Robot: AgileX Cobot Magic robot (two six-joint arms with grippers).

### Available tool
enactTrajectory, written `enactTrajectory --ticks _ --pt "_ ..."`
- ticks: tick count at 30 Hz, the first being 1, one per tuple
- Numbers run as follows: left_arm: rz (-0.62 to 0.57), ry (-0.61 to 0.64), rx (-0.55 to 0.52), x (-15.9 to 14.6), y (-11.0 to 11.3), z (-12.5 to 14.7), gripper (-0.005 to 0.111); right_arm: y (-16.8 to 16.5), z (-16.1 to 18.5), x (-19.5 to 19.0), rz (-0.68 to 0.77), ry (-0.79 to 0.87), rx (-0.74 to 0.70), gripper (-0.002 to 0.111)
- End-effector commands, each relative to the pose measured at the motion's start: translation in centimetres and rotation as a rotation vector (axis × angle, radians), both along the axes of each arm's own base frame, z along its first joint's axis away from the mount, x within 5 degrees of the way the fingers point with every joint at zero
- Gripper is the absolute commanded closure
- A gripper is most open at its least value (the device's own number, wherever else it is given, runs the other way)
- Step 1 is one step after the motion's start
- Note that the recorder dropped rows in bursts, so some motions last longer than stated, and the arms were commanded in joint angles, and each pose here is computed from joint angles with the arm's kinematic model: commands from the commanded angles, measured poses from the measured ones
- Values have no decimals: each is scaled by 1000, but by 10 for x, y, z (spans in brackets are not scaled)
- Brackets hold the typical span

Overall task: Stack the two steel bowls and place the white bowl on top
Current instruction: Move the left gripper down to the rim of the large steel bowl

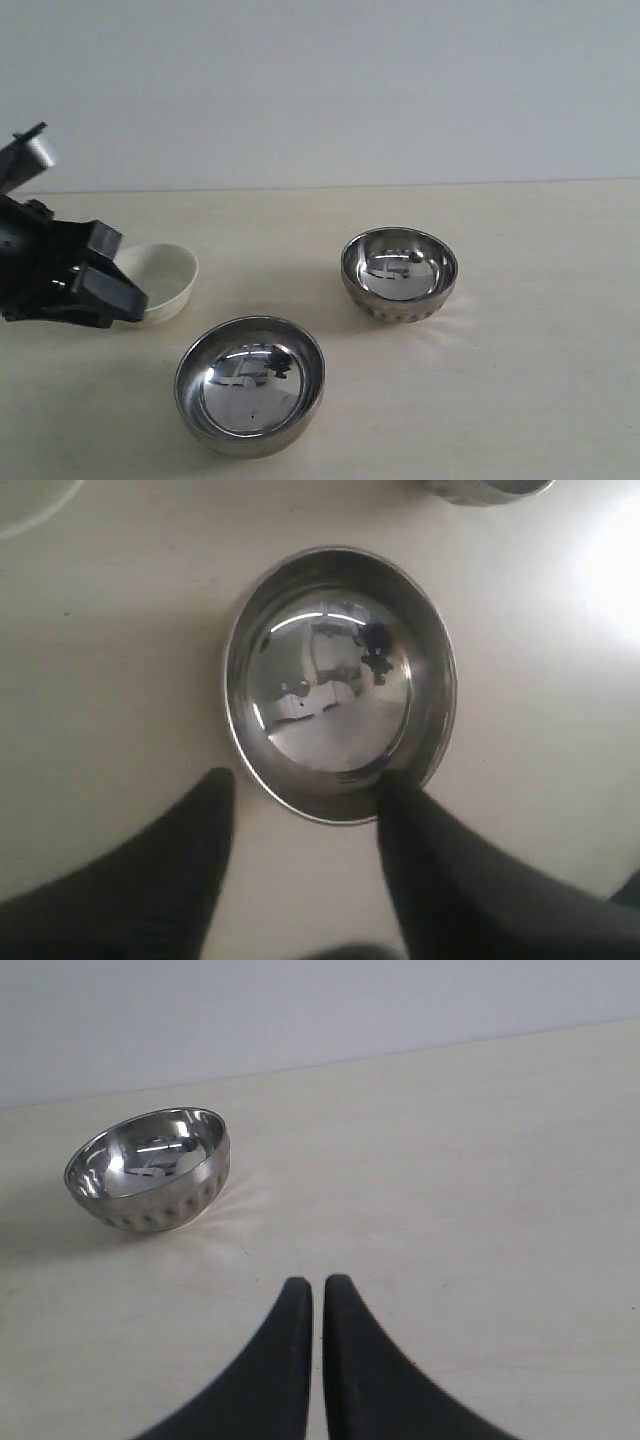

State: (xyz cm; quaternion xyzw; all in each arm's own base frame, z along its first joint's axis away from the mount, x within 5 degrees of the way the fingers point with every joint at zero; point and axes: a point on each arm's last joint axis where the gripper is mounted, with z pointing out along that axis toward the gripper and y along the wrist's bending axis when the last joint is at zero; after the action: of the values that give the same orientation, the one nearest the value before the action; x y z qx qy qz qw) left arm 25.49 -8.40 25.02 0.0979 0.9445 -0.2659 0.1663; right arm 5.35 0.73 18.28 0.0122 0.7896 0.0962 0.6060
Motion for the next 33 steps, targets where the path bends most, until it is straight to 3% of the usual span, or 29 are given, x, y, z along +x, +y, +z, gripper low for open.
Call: enactTrajectory --ticks 1,13,19,24,27,30,33 --pt "-1 13 20 11 -17 -17 46 0 1 0 -3 -16 -6 108" --pt "59 178 71 35 -21 -84 49 0 1 0 -3 -16 -6 108" --pt "78 181 26 43 -26 -101 49 0 1 0 -3 -16 -6 108" --pt "3 144 45 41 -46 -112 49 0 1 0 -3 -16 -6 108" --pt "16 119 62 43 -48 -115 59 0 1 0 -3 -16 -6 108" --pt "23 119 71 45 -48 -119 85 0 1 0 -3 -16 -6 108" --pt "8 120 78 45 -48 -123 102 0 1 0 -3 -16 -6 108"
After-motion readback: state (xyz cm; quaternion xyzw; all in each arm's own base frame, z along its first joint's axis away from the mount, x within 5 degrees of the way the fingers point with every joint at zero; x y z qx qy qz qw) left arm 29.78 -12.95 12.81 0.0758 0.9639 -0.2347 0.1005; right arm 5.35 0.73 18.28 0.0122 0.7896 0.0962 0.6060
